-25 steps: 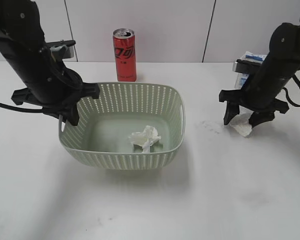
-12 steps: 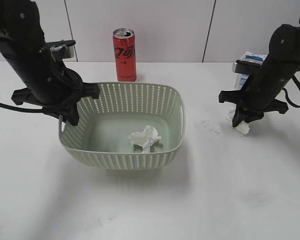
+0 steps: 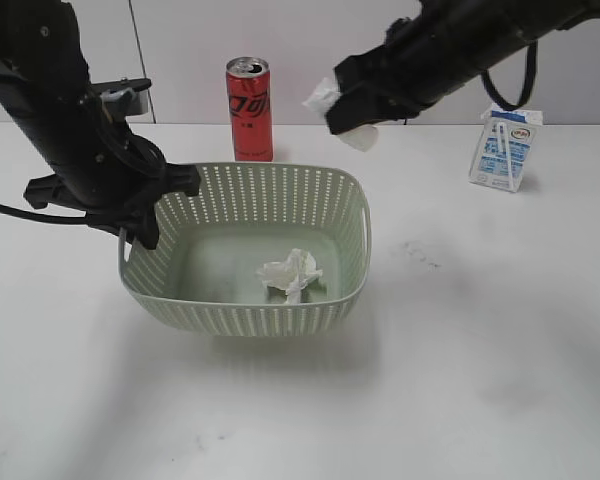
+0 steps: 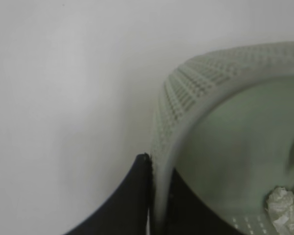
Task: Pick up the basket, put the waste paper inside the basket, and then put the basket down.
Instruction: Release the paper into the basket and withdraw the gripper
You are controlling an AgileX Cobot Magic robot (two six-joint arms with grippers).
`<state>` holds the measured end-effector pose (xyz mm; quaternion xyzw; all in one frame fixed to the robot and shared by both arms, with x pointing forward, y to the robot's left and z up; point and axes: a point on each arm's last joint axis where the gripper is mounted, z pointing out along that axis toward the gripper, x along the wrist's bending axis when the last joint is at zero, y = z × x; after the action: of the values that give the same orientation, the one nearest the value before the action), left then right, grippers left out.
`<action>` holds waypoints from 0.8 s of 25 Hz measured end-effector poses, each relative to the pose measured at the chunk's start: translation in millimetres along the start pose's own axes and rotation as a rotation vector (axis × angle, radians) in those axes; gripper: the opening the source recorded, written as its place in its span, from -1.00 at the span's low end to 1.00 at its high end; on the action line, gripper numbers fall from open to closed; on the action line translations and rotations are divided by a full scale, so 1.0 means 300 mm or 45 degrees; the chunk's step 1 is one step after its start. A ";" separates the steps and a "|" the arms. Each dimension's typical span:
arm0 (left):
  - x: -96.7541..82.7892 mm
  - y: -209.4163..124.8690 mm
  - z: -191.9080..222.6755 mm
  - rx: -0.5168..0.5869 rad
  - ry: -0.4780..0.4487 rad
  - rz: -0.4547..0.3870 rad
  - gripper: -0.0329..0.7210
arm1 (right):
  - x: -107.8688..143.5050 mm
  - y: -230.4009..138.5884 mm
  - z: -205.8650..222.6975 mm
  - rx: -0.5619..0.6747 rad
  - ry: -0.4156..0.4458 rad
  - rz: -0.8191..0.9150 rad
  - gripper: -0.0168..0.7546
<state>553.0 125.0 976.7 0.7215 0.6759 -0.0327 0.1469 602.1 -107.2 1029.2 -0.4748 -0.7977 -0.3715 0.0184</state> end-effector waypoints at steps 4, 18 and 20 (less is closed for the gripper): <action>0.000 0.000 0.000 0.000 0.000 0.000 -0.94 | 0.144 -0.011 0.043 0.011 0.064 -0.201 -0.87; 0.001 0.008 0.000 -0.032 0.005 0.013 -0.94 | 0.185 -0.028 0.084 0.061 0.070 -0.282 0.70; 0.001 0.009 0.000 -0.036 0.005 0.014 -0.94 | 0.190 -0.023 0.079 0.069 0.078 -0.276 0.70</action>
<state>555.6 125.3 977.1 0.7230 0.6727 -0.0209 0.1561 573.1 -52.3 1030.0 -0.3735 -0.8531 -0.3640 0.0152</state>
